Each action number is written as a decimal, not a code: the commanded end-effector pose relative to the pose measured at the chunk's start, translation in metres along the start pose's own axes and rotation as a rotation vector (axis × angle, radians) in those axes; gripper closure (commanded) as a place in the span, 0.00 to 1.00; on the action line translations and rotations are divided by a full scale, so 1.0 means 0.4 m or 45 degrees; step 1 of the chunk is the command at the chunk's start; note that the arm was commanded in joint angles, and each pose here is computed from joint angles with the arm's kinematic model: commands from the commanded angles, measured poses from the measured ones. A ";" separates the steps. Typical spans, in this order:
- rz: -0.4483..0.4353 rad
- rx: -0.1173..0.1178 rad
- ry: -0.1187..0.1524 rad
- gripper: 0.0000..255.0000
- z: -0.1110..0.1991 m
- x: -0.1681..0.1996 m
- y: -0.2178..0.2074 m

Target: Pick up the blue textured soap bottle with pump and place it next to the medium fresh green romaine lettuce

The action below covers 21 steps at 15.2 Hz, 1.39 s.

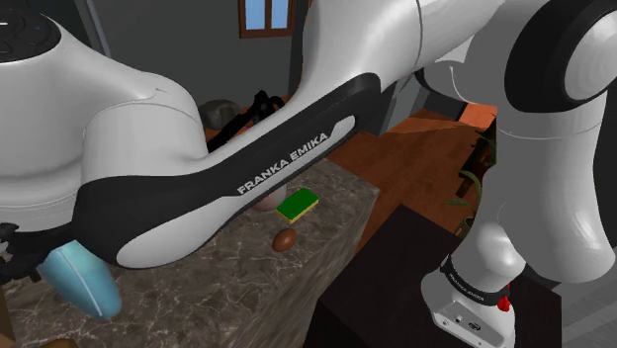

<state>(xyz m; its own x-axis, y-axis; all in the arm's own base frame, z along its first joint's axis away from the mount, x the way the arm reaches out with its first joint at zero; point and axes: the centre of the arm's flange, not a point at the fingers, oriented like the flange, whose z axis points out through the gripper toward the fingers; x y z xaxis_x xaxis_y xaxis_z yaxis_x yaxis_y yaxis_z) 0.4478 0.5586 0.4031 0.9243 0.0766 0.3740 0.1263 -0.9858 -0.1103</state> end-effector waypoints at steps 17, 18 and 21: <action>0.000 0.001 0.001 0.00 0.114 -0.046 0.015; 0.000 0.001 0.001 0.00 0.114 -0.047 0.015; 0.000 0.001 0.001 0.00 0.114 -0.046 0.015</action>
<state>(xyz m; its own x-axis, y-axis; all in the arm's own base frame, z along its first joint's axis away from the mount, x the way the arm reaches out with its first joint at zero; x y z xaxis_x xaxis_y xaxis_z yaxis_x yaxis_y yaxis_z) 0.4477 0.5583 0.3535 0.9240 0.0765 0.3747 0.1266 -0.9857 -0.1111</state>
